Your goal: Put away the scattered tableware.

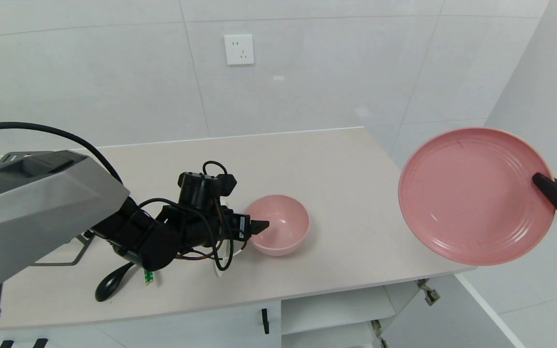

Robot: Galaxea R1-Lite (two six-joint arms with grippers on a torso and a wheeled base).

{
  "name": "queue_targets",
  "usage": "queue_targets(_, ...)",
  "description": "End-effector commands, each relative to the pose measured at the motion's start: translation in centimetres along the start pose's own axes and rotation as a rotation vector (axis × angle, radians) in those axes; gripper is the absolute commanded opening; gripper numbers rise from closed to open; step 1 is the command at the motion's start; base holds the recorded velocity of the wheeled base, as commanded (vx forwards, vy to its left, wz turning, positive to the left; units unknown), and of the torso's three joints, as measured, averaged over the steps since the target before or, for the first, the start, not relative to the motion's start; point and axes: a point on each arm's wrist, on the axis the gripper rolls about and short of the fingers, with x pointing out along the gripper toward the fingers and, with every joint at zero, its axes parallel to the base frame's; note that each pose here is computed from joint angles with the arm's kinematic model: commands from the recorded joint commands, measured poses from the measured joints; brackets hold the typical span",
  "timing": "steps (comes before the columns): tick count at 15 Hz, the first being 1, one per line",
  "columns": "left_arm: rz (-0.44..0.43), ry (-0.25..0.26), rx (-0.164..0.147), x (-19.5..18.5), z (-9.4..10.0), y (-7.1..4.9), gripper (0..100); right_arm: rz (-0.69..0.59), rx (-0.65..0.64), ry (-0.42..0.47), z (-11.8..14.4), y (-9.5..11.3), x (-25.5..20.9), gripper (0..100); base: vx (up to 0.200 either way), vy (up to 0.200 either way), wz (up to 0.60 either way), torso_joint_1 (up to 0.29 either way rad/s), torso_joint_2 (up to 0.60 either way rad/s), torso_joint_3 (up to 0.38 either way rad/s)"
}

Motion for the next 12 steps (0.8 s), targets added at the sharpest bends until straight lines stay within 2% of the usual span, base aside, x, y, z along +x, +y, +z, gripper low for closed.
queue_targets(1,-0.003,0.019,0.002,0.6,-0.6,-0.1,100,0.001,0.0,0.0,0.0,0.0,0.0,0,0.0,0.0,0.0,0.0,0.0,0.0)
queue_targets(3,0.001,0.045,0.006,1.2,-1.5,0.0,100,0.001,0.0,-0.003,0.1,0.0,0.0,0,0.0,0.0,0.0,0.0,0.0,0.0)
queue_targets(4,-0.005,0.043,0.01,1.2,-1.5,-0.2,0,-0.001,-0.001,-0.003,0.1,0.0,0.0,0,0.0,0.0,0.0,0.0,0.0,0.0)
queue_targets(6,-0.012,0.032,0.015,1.1,-1.2,-0.6,0,-0.002,-0.001,-0.003,0.1,0.0,0.0,0,0.0,0.0,0.0,0.0,0.0,0.0)
queue_targets(8,-0.03,-0.059,0.031,-0.3,0.2,-1.1,0,-0.002,-0.001,-0.006,0.1,0.0,0.0,0,0.0,0.0,0.0,0.0,0.0,0.0)
queue_targets(9,-0.042,-0.122,0.046,-1.2,1.3,-1.5,0,-0.002,-0.001,-0.005,0.1,0.0,0.0,0,0.0,0.0,0.0,0.0,0.0,0.0)
queue_targets(12,-0.066,-0.252,0.068,-3.6,3.6,-2.2,0,-0.002,-0.001,-0.005,0.1,0.0,0.0,0,0.0,0.0,0.0,0.0,0.0,0.0)
